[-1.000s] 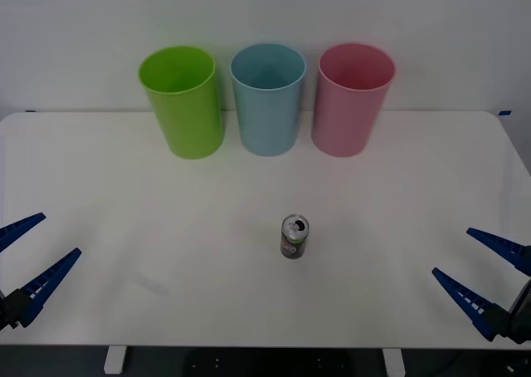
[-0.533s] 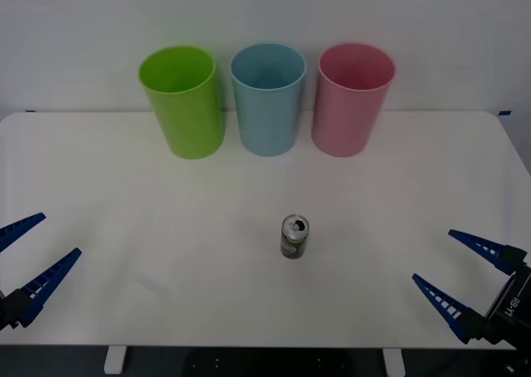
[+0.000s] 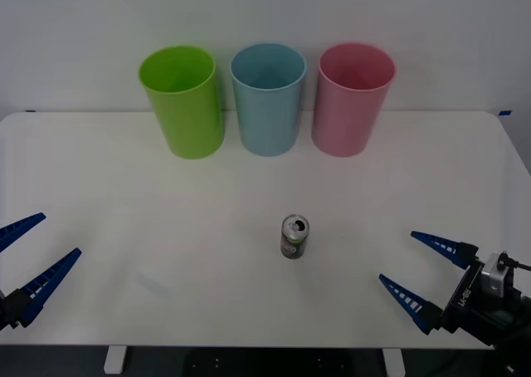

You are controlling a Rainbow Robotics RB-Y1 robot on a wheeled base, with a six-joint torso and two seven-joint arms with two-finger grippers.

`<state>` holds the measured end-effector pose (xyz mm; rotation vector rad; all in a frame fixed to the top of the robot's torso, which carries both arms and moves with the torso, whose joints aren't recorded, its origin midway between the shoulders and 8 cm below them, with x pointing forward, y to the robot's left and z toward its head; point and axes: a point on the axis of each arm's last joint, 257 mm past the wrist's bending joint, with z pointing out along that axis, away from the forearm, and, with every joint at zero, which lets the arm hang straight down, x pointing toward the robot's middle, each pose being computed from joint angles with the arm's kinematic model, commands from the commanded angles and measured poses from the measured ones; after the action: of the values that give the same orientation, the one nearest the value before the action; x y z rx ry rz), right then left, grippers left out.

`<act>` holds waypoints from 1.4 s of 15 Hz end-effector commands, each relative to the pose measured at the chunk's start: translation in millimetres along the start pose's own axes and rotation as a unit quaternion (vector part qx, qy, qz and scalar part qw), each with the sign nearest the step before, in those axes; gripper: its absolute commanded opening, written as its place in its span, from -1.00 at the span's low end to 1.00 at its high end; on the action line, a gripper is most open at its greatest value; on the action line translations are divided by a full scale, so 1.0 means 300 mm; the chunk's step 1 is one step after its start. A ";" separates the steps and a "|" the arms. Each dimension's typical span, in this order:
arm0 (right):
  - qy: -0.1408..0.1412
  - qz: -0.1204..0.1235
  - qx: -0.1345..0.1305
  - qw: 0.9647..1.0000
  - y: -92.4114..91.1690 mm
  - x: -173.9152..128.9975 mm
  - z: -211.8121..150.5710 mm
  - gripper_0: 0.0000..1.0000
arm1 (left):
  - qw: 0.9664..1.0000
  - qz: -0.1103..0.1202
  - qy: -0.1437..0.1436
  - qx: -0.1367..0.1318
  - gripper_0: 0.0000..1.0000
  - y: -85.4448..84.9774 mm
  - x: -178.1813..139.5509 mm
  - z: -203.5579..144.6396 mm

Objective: Grasp the object on the table and drop it into the matching bin: aluminum can to the light blue bin, PET bottle to the pink bin.

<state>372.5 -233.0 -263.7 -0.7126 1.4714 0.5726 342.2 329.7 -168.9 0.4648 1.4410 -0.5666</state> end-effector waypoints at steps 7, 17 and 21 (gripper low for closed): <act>0.024 0.008 -0.018 1.000 0.085 0.090 0.190 1.00 | 1.000 0.000 0.000 0.000 1.00 0.000 0.000 0.000; 0.019 0.011 -0.005 1.000 0.172 0.101 0.391 1.00 | 1.000 0.000 0.000 0.000 1.00 0.000 0.000 0.000; 0.025 0.009 0.005 1.000 0.194 0.111 0.455 1.00 | 1.000 0.000 0.000 0.000 1.00 0.000 0.000 0.000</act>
<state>422.4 -99.5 -304.4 -0.7136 1.5222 0.5705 342.3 329.7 -168.9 0.4649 1.4410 -0.5666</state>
